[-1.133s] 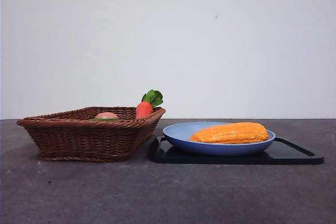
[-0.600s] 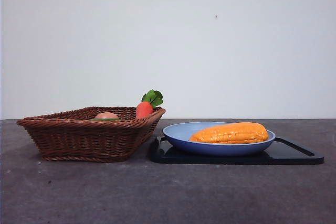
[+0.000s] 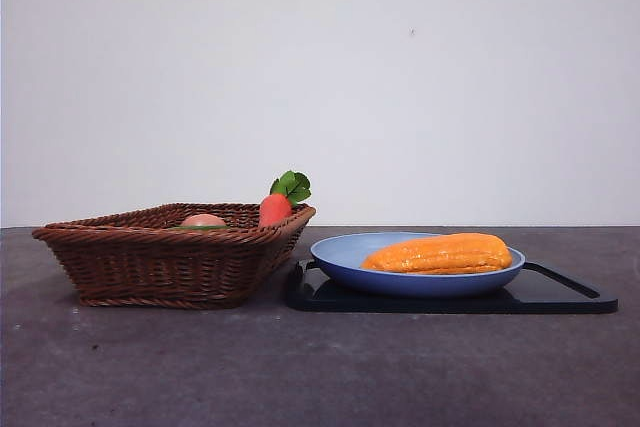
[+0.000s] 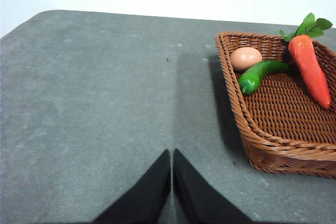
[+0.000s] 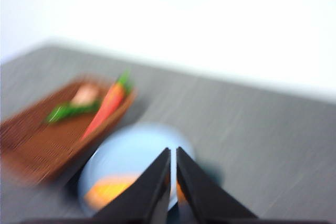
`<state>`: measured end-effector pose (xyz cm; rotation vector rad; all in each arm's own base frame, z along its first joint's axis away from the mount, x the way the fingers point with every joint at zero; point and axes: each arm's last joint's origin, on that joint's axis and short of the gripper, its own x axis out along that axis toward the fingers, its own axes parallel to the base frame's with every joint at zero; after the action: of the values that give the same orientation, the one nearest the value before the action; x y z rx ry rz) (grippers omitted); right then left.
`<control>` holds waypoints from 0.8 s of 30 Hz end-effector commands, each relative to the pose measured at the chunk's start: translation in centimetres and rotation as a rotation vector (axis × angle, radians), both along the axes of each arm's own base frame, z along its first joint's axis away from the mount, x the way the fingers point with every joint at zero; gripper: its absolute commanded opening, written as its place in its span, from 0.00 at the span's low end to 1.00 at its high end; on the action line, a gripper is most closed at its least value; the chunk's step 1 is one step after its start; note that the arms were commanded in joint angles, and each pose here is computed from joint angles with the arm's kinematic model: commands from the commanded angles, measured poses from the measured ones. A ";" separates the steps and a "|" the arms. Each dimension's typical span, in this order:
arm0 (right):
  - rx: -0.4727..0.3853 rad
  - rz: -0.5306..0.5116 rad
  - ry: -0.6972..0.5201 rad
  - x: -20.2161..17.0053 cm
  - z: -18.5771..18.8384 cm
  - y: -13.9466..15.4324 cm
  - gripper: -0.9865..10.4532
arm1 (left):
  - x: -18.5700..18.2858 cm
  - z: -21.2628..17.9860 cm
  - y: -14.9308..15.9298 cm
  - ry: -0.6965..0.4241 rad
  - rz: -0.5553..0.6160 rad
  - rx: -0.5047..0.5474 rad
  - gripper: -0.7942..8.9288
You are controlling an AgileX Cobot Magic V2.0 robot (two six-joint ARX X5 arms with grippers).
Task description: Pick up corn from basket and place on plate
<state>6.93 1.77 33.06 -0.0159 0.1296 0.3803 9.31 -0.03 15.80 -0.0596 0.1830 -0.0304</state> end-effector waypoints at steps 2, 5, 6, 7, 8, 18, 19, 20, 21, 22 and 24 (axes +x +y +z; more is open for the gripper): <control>-0.025 -0.147 -0.194 0.9 -1.1 -0.4 0.09 | 0.1 -0.9 0.0 0.033 0.004 -0.007 0.09; -0.039 -0.217 -0.273 1.5 -3.2 -0.7 0.09 | 0.1 -0.9 0.0 0.033 0.005 -0.007 0.09; -0.038 -0.222 -0.285 1.6 -4.1 -0.7 0.09 | 0.1 -0.9 0.0 0.033 0.004 -0.007 0.09; -0.037 -0.227 -0.293 1.7 -5.0 -0.7 0.09 | 0.1 -0.9 0.0 0.033 0.005 -0.007 0.09; -0.036 -0.231 -0.297 1.8 -5.9 -0.7 0.09 | 0.1 -0.9 0.0 0.033 0.005 -0.007 0.09; -0.033 -0.294 -0.265 2.1 -13.0 -0.9 0.09 | 0.1 -0.9 0.0 0.033 0.005 -0.007 0.09; -0.032 -0.301 -0.254 2.2 -13.6 -0.9 0.09 | 0.1 -0.9 0.0 0.033 0.005 -0.007 0.09; -0.031 -0.306 -0.240 2.3 -14.0 -0.9 0.09 | 0.1 -0.9 0.0 0.033 0.004 -0.007 0.09; -0.024 -0.306 -0.223 2.4 -14.5 -0.9 0.09 | 0.1 -0.9 0.0 0.033 0.004 -0.007 0.09; -0.023 -0.306 -0.209 2.5 -15.0 -0.9 0.09 | 0.1 -0.9 0.0 0.033 0.005 -0.007 0.09; -0.026 -0.305 -0.185 2.7 -15.8 -0.9 0.09 | 0.1 -0.9 0.0 0.033 0.005 -0.007 0.09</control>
<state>9.58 0.88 17.36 -0.0718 -0.0410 0.0733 9.31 -0.03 15.80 -0.0600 0.1826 -0.0304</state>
